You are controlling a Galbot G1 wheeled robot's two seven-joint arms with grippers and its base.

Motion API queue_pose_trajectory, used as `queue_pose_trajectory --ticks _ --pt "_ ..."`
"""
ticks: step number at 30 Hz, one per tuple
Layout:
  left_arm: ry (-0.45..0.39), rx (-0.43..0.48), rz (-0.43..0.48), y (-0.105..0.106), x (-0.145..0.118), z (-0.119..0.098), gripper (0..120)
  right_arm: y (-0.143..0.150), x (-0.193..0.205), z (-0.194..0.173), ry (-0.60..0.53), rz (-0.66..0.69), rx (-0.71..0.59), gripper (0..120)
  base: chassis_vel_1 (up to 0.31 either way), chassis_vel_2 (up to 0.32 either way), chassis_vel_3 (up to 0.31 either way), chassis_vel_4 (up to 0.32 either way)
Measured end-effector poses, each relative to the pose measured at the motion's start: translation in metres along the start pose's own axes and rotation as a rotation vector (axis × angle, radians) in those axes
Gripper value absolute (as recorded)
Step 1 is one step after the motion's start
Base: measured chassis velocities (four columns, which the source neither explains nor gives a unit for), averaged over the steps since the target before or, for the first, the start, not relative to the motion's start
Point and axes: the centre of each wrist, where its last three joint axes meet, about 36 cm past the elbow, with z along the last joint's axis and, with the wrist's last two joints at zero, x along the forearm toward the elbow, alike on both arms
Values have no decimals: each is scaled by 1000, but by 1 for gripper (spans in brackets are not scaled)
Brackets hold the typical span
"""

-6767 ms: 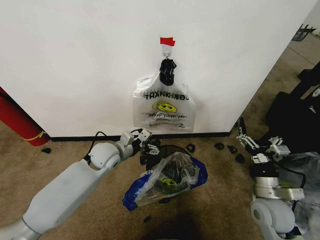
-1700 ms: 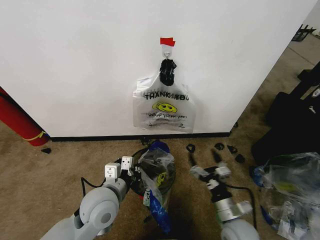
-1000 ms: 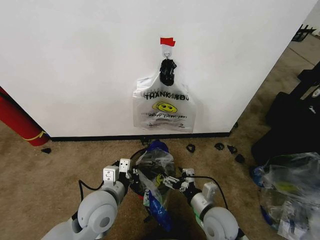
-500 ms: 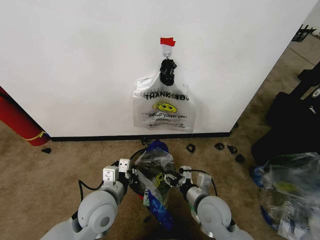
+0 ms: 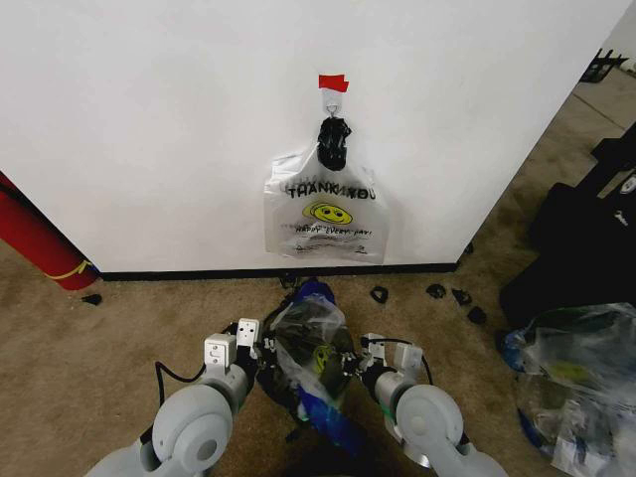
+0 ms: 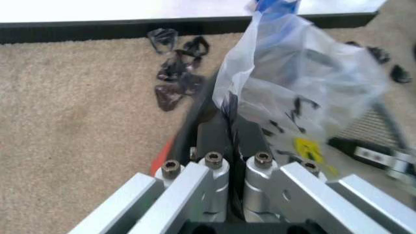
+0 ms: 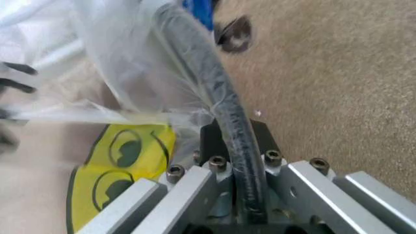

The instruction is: Pick up the garbage bag from the wall and place it over the trash bin.

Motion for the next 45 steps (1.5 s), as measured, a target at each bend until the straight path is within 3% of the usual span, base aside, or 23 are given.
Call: queue_pose_trajectory --ticks 8,16,22,31,39,45 --pt "-67 -26 30 -11 25 2 0 -20 -2 13 -252 -28 -169 0 0 0 0 0" --pt "-111 -48 -10 -3 19 2 0 -43 14 3 -318 -40 -164 0 0 0 0 0" --pt "-126 -68 -48 9 5 4 0 -68 31 -13 -332 -32 -90 0 0 0 0 0" --pt "-149 -86 -14 14 -4 13 0 -70 31 -19 -343 -41 -72 0 0 0 0 0" --pt "-175 -174 83 18 14 7 28 -91 11 -31 -433 2 -2 0 0 0 0 0" --pt "-276 -191 154 17 17 4 48 -91 8 -29 -461 1 54 0 0 0 0 0"
